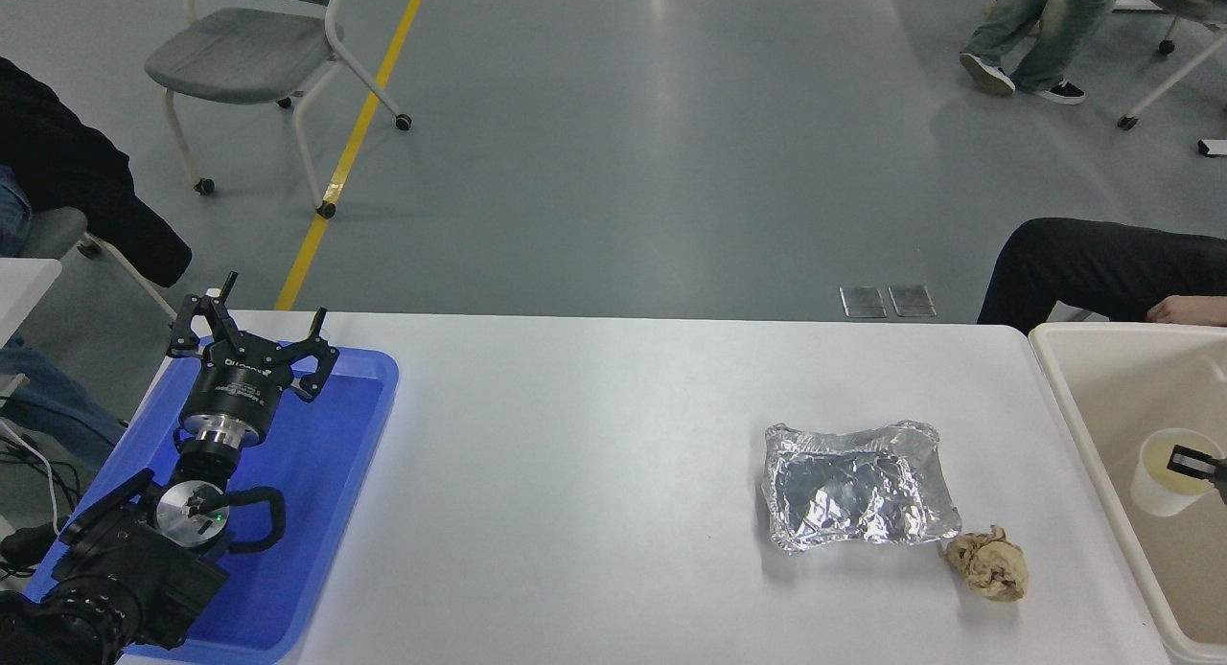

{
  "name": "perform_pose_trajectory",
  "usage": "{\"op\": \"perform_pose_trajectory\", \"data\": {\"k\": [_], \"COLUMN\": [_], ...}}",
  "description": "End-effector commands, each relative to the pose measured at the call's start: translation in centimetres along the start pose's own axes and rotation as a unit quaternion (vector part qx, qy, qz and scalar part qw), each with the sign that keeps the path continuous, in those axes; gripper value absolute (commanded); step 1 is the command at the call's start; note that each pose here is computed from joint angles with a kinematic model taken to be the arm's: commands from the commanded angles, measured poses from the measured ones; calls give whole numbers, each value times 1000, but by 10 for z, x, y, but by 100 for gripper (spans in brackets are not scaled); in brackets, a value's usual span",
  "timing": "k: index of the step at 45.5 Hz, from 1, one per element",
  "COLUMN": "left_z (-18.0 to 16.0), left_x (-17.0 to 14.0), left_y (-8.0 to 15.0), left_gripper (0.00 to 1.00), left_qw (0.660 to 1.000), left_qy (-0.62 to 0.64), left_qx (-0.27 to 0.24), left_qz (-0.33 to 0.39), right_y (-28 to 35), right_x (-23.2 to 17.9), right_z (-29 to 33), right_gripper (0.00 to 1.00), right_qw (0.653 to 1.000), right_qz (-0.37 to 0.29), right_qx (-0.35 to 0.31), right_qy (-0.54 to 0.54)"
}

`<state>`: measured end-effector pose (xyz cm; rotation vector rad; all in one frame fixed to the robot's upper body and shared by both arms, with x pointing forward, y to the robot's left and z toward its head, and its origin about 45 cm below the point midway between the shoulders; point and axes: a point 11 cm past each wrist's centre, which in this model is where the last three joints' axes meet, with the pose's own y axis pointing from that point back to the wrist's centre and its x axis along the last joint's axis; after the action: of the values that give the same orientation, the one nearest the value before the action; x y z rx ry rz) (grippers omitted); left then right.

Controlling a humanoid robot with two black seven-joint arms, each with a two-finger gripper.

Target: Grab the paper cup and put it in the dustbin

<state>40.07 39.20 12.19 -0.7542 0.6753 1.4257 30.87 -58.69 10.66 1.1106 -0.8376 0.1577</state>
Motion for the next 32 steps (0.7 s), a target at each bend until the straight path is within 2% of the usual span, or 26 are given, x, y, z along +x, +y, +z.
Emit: {"op": "perform_pose_trajectory", "data": {"k": [1,16,22,32], "left_z": [0,-1,-1,-1], "left_x": [-1,-1,-1,-1], "left_y": [-1,-1,-1,-1], "left_gripper": [100,100,100,100], "left_qw": [1000,1000,1000,1000], "left_qy": [0,1,1,1], "left_qx": [-1,1,1,1], "left_qz": [-1,-2,-2,-2], "right_y": [5,82,133,214], "right_x": [25,127,139,116], "right_z": [-29,-87,-127,-195], "right_gripper": [100,100,100,100], "right_qw": [999,988,972,927], "right_qz": [6,10,-35,-134], "right_qx": [33,117,166,244], "right_qy": [0,103,165,250]}}
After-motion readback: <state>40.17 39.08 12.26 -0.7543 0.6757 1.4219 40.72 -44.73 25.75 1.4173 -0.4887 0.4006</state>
